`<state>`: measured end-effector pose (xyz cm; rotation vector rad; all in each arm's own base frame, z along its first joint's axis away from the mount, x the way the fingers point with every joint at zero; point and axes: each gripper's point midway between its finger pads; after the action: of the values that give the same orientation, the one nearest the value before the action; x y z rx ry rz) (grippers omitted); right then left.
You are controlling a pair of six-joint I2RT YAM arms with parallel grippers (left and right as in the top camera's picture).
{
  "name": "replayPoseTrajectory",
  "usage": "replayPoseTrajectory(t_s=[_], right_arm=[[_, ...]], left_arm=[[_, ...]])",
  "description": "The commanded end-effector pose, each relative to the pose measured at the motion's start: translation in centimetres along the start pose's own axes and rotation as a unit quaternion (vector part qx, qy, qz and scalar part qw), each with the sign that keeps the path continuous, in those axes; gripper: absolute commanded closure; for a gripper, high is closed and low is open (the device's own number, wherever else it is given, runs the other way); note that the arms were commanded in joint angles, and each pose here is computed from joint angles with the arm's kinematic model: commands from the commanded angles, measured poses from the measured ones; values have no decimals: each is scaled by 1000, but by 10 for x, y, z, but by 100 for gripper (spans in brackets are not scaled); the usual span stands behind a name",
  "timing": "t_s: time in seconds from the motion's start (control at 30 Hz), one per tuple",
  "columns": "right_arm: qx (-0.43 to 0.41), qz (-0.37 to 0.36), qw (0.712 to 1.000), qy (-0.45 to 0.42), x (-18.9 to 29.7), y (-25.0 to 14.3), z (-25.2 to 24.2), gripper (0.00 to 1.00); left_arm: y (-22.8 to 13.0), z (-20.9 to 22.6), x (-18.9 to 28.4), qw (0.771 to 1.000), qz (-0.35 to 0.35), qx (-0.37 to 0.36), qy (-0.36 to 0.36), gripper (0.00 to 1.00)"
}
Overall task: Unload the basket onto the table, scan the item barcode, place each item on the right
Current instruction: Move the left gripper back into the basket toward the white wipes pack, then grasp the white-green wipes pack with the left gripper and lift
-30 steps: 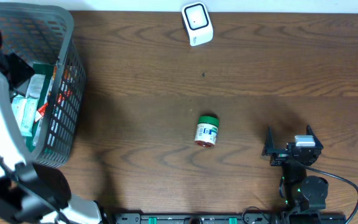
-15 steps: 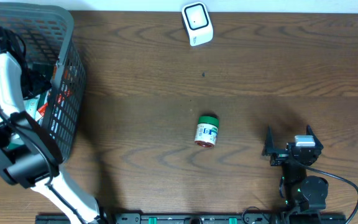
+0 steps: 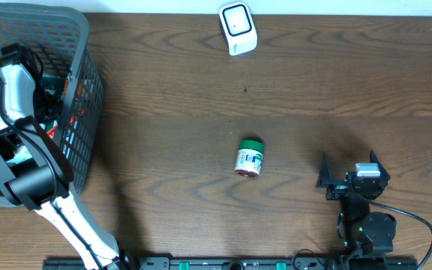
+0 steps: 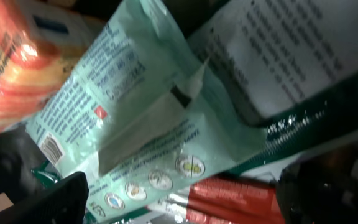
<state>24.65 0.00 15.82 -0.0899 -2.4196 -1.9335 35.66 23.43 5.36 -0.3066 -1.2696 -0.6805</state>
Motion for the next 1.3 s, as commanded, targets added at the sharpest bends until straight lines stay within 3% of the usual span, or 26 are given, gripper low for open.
replayPoseTrajectory(t_s=[0.0, 0.17, 0.37, 0.57, 0.63, 0.8, 1.03, 1.27], right_arm=[[-8, 1, 1000, -6, 0, -1, -2, 1], [-8, 1, 1000, -6, 0, -1, -2, 1], [-8, 1, 1000, -6, 0, -1, -2, 1], [-8, 1, 1000, -6, 0, -1, -2, 1], [-8, 1, 1000, -6, 0, -1, -2, 1], [-8, 1, 1000, -6, 0, -1, -2, 1], [-8, 1, 1000, -6, 0, -1, -2, 1], [-8, 1, 1000, -6, 0, -1, -2, 1]], left_arm=[[-4, 4, -17, 1000, 11, -11, 22, 4], [-4, 9, -26, 1000, 13, -3, 23, 18], [-7, 19, -40, 999, 22, 10, 26, 20], [-4, 20, -33, 1000, 15, 15, 19, 57], [2, 23, -19, 1000, 0, 21, 12, 75], [19, 36, 35, 997, -63, 46, -16, 92], [29, 67, 128, 977, -169, 111, -70, 93], [6, 81, 220, 943, -239, 129, -190, 93]])
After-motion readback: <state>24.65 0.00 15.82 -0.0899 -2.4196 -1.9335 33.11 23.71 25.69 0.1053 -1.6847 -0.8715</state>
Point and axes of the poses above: each gripper's point midway between its finger pads, its own x axis back along the fingers, its own z axis along the line the jaws close on, y = z × x, and after that the axes turned 8 degrees about x, right-handed
